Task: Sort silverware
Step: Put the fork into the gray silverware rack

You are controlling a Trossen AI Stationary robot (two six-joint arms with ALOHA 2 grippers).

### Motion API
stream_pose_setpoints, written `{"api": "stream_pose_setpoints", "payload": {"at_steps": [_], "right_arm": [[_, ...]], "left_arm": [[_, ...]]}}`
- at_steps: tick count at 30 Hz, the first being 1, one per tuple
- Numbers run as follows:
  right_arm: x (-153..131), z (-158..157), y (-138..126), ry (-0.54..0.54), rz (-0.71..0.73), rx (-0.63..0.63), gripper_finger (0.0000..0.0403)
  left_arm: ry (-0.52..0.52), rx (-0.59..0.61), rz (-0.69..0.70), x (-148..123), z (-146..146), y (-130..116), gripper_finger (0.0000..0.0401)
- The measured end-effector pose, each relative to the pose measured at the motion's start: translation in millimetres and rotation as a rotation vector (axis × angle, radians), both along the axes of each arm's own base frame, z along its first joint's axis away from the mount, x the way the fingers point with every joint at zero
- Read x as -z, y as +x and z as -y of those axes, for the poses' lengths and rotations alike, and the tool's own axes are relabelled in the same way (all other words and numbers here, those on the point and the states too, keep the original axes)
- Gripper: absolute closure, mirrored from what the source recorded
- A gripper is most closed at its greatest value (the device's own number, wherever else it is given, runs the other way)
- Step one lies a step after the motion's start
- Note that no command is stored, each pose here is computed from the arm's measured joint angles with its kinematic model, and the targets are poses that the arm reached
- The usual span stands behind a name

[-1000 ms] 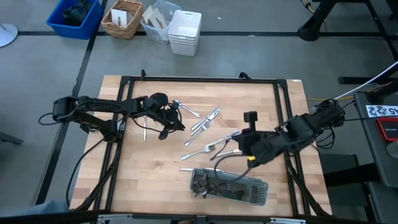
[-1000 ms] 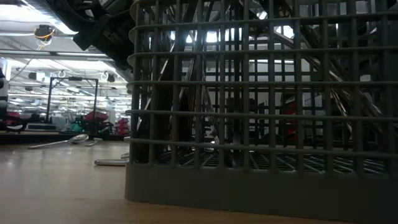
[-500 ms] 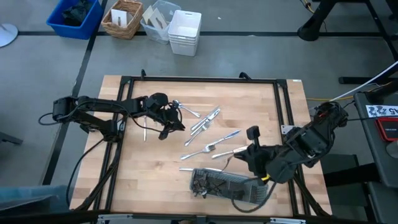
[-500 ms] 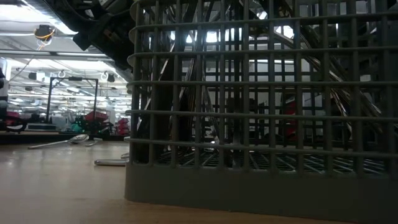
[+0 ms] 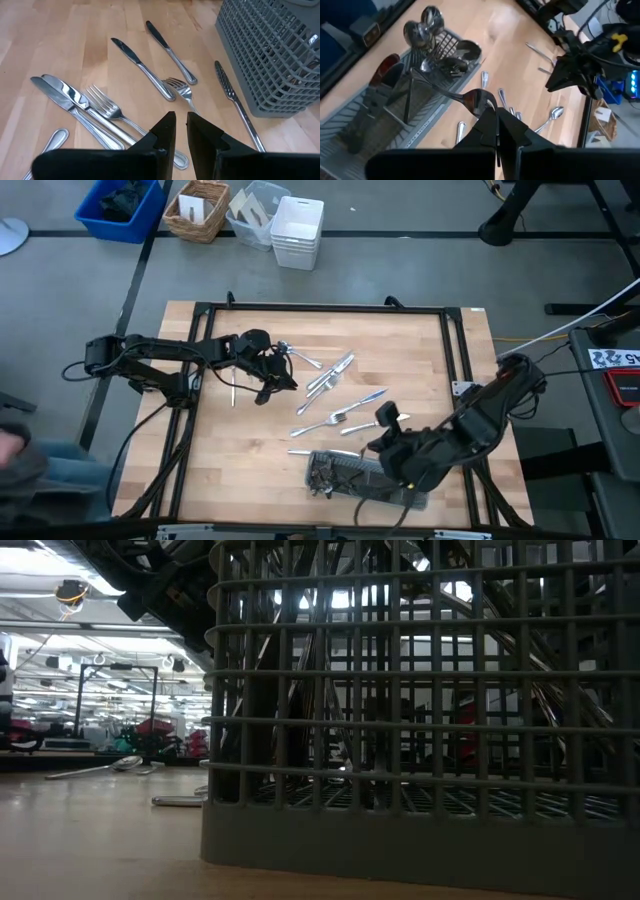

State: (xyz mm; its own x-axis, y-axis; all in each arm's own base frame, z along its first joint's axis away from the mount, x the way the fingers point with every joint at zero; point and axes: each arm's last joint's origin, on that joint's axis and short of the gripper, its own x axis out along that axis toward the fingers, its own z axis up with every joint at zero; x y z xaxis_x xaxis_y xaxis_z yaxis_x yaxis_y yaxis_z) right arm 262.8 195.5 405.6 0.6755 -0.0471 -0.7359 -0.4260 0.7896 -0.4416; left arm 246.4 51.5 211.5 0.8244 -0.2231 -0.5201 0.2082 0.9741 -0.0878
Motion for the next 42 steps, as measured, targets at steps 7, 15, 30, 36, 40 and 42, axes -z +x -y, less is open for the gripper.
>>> {"api": "stream_pose_setpoints", "payload": {"at_steps": [7, 15, 30, 36, 40, 42], "right_arm": [[22.3, -12.6, 16.3, -0.058, -0.045, 0.007, 0.0399], [43.1, -24.1, 28.6, -0.062, -0.115, -0.014, 0.0392], [60.1, -31.5, 40.4, 0.002, -0.151, 0.054, 0.0382], [60.1, -31.5, 40.9, 0.051, -0.157, 0.090, 0.0382], [60.1, -31.5, 40.8, 0.070, -0.155, 0.113, 0.0381], [60.2, -31.5, 40.8, 0.071, -0.156, 0.115, 0.0381]], "left_arm": [[0.003, 0.002, -0.001, 0.2, 0.0, -0.1, 0.0361], [0.024, 0.016, 0.002, 0.4, 0.2, -0.2, 0.0361], [0.022, 0.016, -0.006, 1.0, 0.3, -0.8, 0.0361], [0.021, 0.016, -0.009, 1.2, 0.2, -0.9, 0.0361], [0.021, 0.016, -0.009, 1.2, 0.3, -0.9, 0.0361], [0.021, 0.016, -0.009, 1.2, 0.3, -0.9, 0.0361]]}}
